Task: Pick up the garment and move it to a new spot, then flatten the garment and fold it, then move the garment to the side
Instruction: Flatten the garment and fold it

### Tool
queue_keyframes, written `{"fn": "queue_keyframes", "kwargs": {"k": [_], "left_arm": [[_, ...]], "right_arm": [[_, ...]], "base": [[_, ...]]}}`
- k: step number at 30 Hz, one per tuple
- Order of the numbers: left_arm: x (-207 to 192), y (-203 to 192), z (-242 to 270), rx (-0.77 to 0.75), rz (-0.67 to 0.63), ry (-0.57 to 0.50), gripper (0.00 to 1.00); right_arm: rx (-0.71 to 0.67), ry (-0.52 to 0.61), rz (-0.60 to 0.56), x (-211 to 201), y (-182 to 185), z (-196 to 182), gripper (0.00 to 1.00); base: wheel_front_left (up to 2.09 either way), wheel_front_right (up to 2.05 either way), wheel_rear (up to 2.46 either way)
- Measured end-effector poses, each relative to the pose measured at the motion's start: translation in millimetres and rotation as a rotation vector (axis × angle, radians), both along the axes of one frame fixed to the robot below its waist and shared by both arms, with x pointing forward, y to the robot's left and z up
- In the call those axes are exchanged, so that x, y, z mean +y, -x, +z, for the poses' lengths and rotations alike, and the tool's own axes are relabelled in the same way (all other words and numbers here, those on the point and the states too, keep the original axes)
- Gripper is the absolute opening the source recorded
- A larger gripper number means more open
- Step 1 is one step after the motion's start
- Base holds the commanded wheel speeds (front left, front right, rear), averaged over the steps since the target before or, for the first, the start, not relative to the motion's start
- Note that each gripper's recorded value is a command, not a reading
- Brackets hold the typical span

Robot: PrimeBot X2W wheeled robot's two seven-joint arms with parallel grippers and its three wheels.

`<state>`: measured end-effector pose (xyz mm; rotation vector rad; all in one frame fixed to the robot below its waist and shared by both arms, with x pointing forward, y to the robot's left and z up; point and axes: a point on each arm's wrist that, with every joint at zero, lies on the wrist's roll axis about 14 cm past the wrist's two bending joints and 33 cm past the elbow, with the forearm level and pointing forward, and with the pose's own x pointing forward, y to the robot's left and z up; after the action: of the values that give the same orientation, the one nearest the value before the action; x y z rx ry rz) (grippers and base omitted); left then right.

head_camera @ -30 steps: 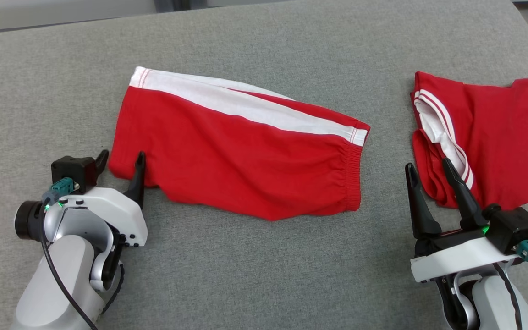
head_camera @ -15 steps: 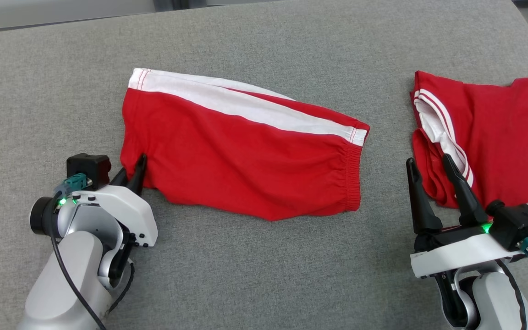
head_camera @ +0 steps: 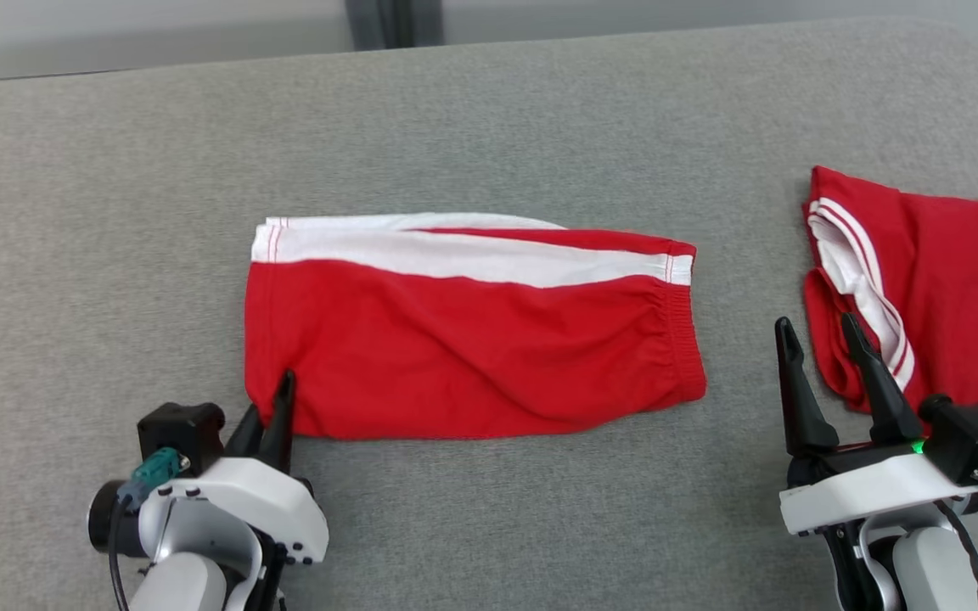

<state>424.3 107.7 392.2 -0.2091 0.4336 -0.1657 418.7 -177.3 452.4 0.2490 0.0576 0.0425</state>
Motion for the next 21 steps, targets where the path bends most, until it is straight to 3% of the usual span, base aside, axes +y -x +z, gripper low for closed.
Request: {"fn": "queue_keyframes", "kwargs": {"k": [8,9,10,15,21], "left_arm": [[14.3,16.0,9.8,0.019,0.046,-0.003,0.00],[14.4,17.1,9.2,0.026,0.044,-0.004,0.44],[14.4,17.6,9.6,0.026,0.045,-0.003,1.00],[23.9,15.0,13.5,-0.001,0.087,-0.024,1.00],[54.2,-8.6,64.5,-0.272,0.216,-0.083,1.00]], "right_arm": [[-0.007,0.003,0.046,12.6,0.7,4.6,1.00],[-0.009,0.004,0.047,12.6,1.1,5.9,1.00],[-0.009,0.005,0.048,12.5,1.6,6.8,1.00],[-0.016,0.007,0.046,11.3,3.6,10.6,1.00],[-0.044,0.056,0.043,5.5,4.1,20.6,1.00]], "base": [[0.00,0.00,0.00],[0.00,0.00,0.00],[0.00,0.00,0.00],[0.00,0.00,0.00],[0.00,0.00,0.00]]}}
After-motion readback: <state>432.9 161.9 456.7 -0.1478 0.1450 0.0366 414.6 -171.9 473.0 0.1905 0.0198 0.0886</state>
